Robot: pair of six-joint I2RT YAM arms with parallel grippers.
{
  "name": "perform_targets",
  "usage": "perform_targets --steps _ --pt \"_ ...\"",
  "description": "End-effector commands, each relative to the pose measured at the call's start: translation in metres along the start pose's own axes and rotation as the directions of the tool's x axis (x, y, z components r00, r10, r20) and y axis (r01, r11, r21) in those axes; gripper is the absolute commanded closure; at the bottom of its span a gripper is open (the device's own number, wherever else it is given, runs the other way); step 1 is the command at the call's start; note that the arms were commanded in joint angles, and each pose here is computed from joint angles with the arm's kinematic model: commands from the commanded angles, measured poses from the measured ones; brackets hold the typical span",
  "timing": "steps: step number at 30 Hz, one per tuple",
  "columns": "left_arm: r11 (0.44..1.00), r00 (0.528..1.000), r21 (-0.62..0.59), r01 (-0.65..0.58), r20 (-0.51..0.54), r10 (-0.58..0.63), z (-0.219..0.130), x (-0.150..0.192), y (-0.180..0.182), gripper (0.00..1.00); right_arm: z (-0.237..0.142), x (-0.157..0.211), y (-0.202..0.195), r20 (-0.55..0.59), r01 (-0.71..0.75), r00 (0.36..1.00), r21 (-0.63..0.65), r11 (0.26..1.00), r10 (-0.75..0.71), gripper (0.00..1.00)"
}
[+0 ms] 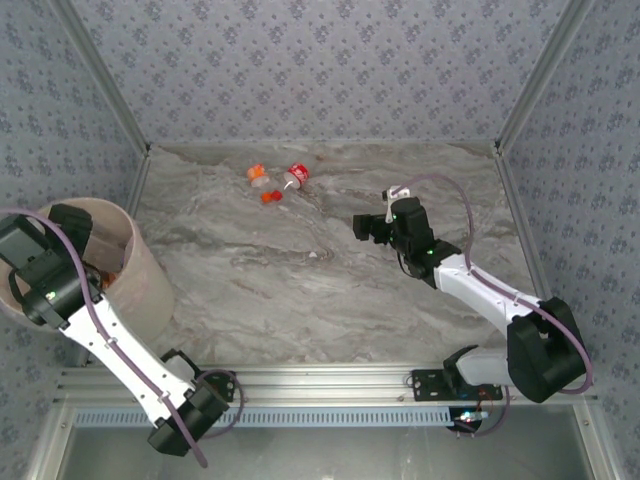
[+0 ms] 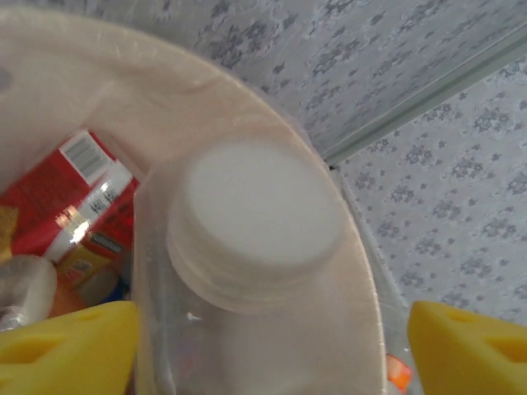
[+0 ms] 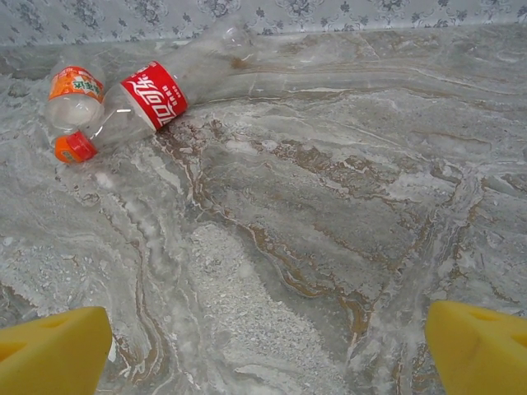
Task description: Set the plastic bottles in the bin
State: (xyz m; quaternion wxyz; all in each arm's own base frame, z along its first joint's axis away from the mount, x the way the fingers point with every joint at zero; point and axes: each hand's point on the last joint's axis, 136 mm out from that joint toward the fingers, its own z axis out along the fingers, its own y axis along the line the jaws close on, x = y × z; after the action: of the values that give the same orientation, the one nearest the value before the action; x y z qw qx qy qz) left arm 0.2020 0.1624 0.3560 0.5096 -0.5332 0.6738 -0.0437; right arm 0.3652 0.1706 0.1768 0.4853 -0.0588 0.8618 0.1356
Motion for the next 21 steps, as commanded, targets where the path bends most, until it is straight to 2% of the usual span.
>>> perform_targets --steps 1,2,6,15,19,21 --pt "1.000 1.000 0.030 -0.005 -0.029 0.006 -0.007 0.001 -0.009 0.05 -0.006 -0.007 0.000 0.009 0.006 1.000 -0.006 1.000 -0.006 0.00" --pt "0.999 0.999 0.032 -0.010 -0.033 0.011 -0.009 0.000 -0.011 0.03 -0.006 -0.006 0.000 0.008 0.003 1.000 -0.005 1.000 -0.002 0.00" --pt "0.998 0.999 0.054 -0.030 -0.028 0.032 -0.019 -0.005 -0.020 0.02 -0.007 -0.006 0.000 0.014 -0.012 1.000 -0.009 1.000 0.012 0.00" --pt "0.968 0.991 0.251 -0.028 -0.116 0.059 -0.031 0.011 -0.065 0.02 -0.006 -0.004 -0.002 0.010 -0.024 1.000 -0.003 1.000 0.024 0.00" --pt "0.946 0.981 0.312 -0.085 -0.140 0.134 -0.034 0.028 -0.089 0.02 -0.003 -0.003 0.001 0.009 -0.051 0.999 -0.030 0.998 0.051 0.00" --pt "0.921 0.966 0.362 -0.143 -0.152 0.209 -0.036 0.045 -0.109 0.02 -0.003 -0.004 0.002 0.010 -0.087 0.996 -0.034 0.996 0.087 0.00"
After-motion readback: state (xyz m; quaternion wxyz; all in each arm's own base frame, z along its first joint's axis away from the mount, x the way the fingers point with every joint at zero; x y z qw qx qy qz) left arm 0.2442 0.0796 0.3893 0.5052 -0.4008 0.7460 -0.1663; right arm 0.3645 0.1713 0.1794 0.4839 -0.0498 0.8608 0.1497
